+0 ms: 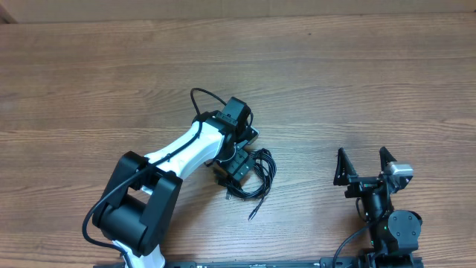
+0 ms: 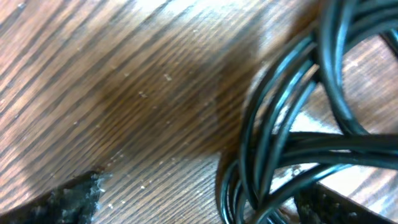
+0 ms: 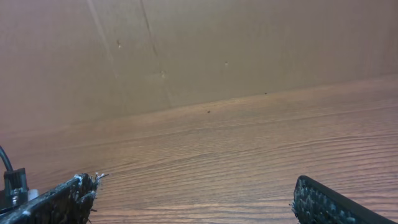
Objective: Untangle cables
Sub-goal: 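Close the left gripper on the cable bundle and lift it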
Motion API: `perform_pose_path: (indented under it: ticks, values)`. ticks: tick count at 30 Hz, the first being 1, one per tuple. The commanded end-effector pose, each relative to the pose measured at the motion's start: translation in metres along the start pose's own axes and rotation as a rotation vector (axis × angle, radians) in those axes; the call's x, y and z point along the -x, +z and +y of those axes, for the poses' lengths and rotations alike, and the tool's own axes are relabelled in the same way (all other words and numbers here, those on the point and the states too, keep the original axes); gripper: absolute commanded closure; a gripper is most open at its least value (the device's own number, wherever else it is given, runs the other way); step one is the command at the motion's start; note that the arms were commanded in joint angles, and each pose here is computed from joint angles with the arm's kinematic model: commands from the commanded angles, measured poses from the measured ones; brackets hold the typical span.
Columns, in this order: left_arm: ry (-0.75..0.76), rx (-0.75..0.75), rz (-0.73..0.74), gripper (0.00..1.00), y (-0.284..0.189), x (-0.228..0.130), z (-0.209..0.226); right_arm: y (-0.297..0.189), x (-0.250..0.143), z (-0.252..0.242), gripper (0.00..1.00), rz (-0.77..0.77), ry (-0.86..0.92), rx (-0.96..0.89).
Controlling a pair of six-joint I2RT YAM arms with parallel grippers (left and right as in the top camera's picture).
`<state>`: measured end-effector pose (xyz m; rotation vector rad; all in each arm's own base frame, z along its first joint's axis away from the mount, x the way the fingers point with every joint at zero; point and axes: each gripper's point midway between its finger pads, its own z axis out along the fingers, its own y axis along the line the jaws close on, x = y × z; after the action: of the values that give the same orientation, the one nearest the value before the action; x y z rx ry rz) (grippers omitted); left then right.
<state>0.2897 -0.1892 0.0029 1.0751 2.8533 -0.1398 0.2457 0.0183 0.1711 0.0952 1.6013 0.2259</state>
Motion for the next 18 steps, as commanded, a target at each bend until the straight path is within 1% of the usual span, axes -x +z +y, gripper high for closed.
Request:
perform_pose_path:
  ticks: [1, 2, 3, 5, 6, 11, 14, 16, 18]
  values:
    - [-0.031, 0.027, 0.027, 0.32, 0.007, -0.004, 0.004, 0.000, -0.001, -0.002, 0.00, -0.006, -0.004, -0.008]
    - [-0.031, 0.024, 0.027, 0.39, 0.007, -0.004, 0.003, 0.000, -0.001, -0.002, 0.00, -0.006, -0.004, -0.008]
    - [-0.031, 0.018, 0.026, 0.64, 0.007, -0.004, 0.002, 0.000, -0.001, -0.002, 0.00, -0.006, -0.004, -0.008]
    - [-0.031, -0.006, 0.021, 0.87, 0.007, -0.003, -0.002, 0.000, -0.001, -0.002, 0.00, -0.006, -0.004, -0.008]
    - [-0.031, -0.009, 0.019, 0.96, 0.007, -0.002, -0.002, 0.000, -0.001, -0.002, 0.00, -0.006, -0.004, -0.008]
    - [-0.031, -0.008, 0.025, 0.96, 0.005, -0.003, -0.002, 0.000, -0.001, -0.002, 0.00, -0.006, -0.004, -0.008]
    - [-0.029, 0.003, 0.013, 0.96, -0.009, 0.004, -0.001, 0.000, -0.001, -0.002, 0.00, -0.006, -0.004, -0.008]
    - [-0.023, 0.012, -0.034, 0.96, -0.036, 0.020, 0.000, 0.000, -0.001, -0.002, 0.00, -0.006, -0.004, -0.008]
    - [-0.008, 0.027, -0.129, 0.96, -0.076, 0.042, 0.001, 0.000, -0.001, -0.002, 0.00, -0.006, -0.004, -0.008]
